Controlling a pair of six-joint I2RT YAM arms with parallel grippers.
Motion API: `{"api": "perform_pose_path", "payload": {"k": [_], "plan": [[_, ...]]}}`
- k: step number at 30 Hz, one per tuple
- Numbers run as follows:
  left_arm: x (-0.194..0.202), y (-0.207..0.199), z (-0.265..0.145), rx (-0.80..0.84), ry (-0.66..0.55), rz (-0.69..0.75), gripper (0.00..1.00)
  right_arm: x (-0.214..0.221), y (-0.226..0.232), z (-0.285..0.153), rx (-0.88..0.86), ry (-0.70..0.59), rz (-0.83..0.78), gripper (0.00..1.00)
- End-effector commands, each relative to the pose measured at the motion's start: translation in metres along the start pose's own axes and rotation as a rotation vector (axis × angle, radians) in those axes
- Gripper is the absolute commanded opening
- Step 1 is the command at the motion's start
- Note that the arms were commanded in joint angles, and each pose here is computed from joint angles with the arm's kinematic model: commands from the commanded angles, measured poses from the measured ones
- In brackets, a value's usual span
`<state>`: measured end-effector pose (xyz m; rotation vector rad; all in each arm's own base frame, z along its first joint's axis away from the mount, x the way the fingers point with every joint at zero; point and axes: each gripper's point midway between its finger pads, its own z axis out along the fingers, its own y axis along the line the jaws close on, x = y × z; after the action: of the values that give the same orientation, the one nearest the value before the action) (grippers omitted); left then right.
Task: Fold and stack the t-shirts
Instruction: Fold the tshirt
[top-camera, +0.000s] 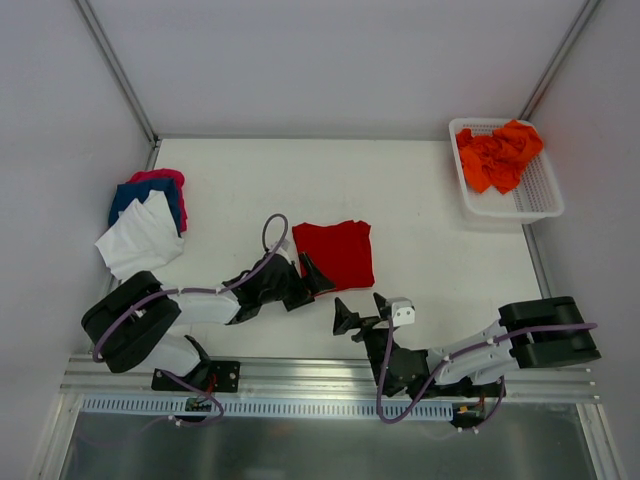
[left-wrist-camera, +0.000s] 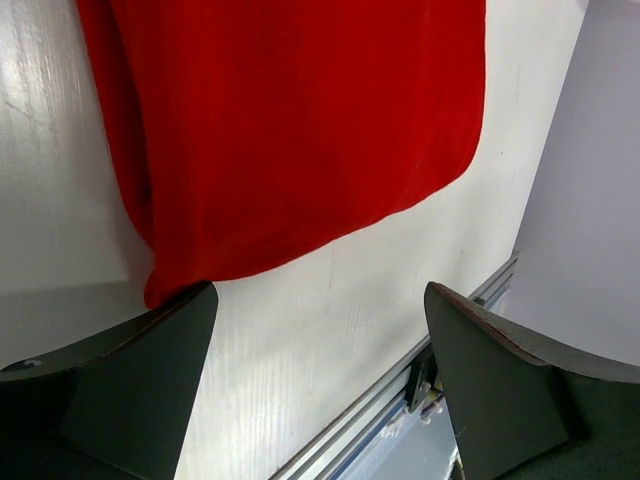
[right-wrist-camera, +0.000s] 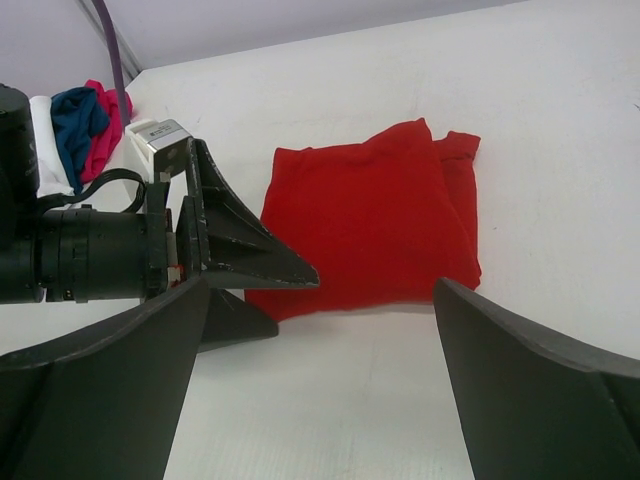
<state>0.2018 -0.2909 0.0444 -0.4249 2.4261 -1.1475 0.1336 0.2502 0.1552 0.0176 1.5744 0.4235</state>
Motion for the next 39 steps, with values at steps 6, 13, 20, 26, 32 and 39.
{"api": "perform_pose_path", "payload": {"k": [6,13,20,26,32,39], "plan": [[0.015,0.008,-0.016,-0.062,-0.004,-0.011,0.87,-0.020,-0.036,-0.004,0.290,-0.028,0.230,0.99],[0.009,0.025,-0.023,-0.143,-0.084,-0.007,0.87,-0.020,-0.037,-0.005,0.288,-0.028,0.235,1.00],[0.018,0.040,-0.008,-0.207,-0.074,-0.042,0.87,-0.022,-0.038,-0.005,0.287,-0.027,0.241,1.00],[0.023,0.041,0.004,-0.210,-0.067,-0.066,0.87,-0.022,-0.044,-0.006,0.290,-0.026,0.240,0.99],[0.019,0.047,0.010,-0.246,-0.088,-0.054,0.87,-0.024,-0.046,-0.006,0.284,-0.023,0.250,0.99],[0.015,0.068,0.005,-0.316,-0.133,-0.065,0.87,-0.026,-0.048,-0.007,0.281,-0.021,0.263,0.99]]}}
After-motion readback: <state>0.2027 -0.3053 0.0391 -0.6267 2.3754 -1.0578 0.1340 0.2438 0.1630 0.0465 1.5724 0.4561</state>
